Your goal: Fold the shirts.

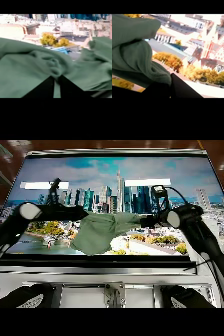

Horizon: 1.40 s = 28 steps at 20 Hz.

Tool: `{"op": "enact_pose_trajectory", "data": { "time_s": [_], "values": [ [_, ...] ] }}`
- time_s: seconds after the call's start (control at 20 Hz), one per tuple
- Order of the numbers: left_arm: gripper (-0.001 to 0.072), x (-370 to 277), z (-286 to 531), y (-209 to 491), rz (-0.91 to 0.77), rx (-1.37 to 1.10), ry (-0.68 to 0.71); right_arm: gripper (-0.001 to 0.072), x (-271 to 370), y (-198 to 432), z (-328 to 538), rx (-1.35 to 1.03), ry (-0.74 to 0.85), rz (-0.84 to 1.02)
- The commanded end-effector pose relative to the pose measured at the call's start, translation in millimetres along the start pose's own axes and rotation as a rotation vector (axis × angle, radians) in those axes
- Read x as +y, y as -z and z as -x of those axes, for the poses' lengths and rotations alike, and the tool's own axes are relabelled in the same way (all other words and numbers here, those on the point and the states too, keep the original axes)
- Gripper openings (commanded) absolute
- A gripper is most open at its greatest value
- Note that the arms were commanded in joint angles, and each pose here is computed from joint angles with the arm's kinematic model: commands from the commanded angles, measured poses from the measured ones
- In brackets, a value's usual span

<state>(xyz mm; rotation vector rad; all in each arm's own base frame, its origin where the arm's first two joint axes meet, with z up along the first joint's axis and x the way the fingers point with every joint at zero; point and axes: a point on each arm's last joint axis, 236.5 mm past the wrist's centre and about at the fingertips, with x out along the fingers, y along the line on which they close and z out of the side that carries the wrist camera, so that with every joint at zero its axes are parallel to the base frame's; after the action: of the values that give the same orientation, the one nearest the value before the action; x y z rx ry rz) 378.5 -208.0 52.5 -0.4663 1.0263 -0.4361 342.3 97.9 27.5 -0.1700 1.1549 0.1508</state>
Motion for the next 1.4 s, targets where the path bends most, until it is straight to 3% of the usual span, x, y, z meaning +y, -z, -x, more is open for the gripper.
{"op": "enact_pose_trajectory", "data": {
  "time_s": [0.0, 0.05, 0.25, 0.5, 0.8, 1.1, 1.15, 1.25, 1.3, 1.35],
  "values": [
    [0.0536, 21, -72, 40, 0.254, 0.188, 0.039, 0.0063, -3, -15, -39, -0.028, 0.036, -0.056],
    [0.0698, 27, -70, 49, 0.270, 0.252, 0.038, 0.0063, -3, -14, -42, -0.020, 0.038, -0.054],
    [0.0701, 44, 10, 47, 0.218, 0.377, 0.107, 0.0063, -4, -12, -42, -0.011, 0.043, -0.051],
    [0.0702, 75, 78, 105, 0.221, 0.394, -0.024, 0.0063, -3, -10, -42, -0.005, 0.038, -0.057],
    [0.0700, 57, 7, 190, 0.450, 0.390, 0.078, 0.0063, 6, -8, -42, 0.005, -0.001, -0.084],
    [0.0697, 46, -55, 209, 0.452, 0.348, 0.020, 0.0064, 6, -4, -42, 0.021, 0.000, -0.087],
    [0.0673, 49, -61, 214, 0.472, 0.357, 0.007, 0.0069, 6, -4, -42, 0.024, 0.001, -0.086],
    [0.0239, 56, -66, 217, 0.484, 0.364, -0.012, 0.0069, 6, -3, -42, 0.025, 0.002, -0.085],
    [0.0188, 58, -67, 213, 0.479, 0.342, -0.017, 0.0069, 5, -4, -42, 0.024, 0.005, -0.083],
    [0.0188, 60, -68, 207, 0.478, 0.317, -0.021, 0.0069, 5, -4, -42, 0.023, 0.005, -0.083]
  ]
}}
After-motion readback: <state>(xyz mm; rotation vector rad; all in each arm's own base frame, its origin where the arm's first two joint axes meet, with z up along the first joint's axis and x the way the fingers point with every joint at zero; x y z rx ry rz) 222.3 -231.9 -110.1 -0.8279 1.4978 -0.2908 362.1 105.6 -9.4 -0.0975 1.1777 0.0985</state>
